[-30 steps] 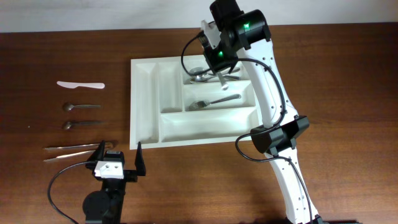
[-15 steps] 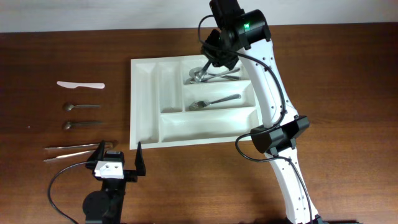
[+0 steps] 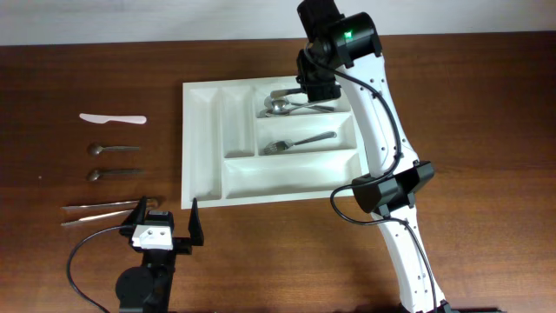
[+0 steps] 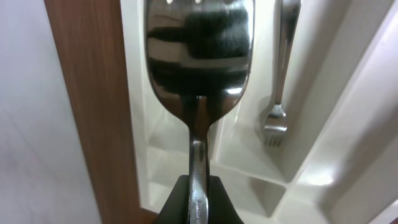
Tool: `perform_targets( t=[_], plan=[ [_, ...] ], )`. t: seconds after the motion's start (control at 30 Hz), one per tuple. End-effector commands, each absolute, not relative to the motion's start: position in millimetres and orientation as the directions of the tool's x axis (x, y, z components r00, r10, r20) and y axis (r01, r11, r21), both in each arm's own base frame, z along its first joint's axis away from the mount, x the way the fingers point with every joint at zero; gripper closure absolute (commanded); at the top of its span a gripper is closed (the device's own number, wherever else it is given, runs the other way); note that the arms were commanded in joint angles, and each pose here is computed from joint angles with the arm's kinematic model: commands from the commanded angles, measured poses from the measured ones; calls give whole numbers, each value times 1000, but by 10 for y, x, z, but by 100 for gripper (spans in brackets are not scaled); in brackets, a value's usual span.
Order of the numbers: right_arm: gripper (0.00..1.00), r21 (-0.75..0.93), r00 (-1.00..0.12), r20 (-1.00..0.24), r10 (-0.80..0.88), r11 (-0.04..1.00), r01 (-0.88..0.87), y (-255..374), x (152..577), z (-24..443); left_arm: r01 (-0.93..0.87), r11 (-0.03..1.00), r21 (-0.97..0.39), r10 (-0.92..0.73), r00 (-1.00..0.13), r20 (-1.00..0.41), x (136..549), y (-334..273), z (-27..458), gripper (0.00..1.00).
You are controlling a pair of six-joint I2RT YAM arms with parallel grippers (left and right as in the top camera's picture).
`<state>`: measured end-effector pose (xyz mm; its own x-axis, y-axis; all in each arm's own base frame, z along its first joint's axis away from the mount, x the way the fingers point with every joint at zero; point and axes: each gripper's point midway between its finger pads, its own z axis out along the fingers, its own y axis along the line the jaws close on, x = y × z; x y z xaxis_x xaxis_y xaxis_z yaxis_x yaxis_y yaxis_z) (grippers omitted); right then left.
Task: Pack container
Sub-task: 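Lower the fork into the middle right compartment and open the gripper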
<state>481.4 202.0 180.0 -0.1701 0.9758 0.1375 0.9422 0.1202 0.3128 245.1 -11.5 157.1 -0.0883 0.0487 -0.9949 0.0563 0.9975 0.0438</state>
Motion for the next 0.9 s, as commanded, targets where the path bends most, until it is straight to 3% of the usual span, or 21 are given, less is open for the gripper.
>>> perform_targets(
  t=[0.0,0.23,0.4,0.87],
  plan=[
    [96,317,-37,165,986,-17,948,1960,4815,1906,37,998,53,57,-87,-995,2450,-77,1564,1],
    [96,264,-48,161,986,4,965,2044,4741,1758,37,998,54,57,-87,-995,2450,-77,1564,1],
    [96,195,-124,123,985,99,976,2080,4644,1531,37,998,53,57,-87,-995,2450,-77,1564,1],
    [96,19,-117,118,986,116,993,2068,4424,1100,37,998,53,57,-87,-995,2450,-77,1564,1]
  ],
)
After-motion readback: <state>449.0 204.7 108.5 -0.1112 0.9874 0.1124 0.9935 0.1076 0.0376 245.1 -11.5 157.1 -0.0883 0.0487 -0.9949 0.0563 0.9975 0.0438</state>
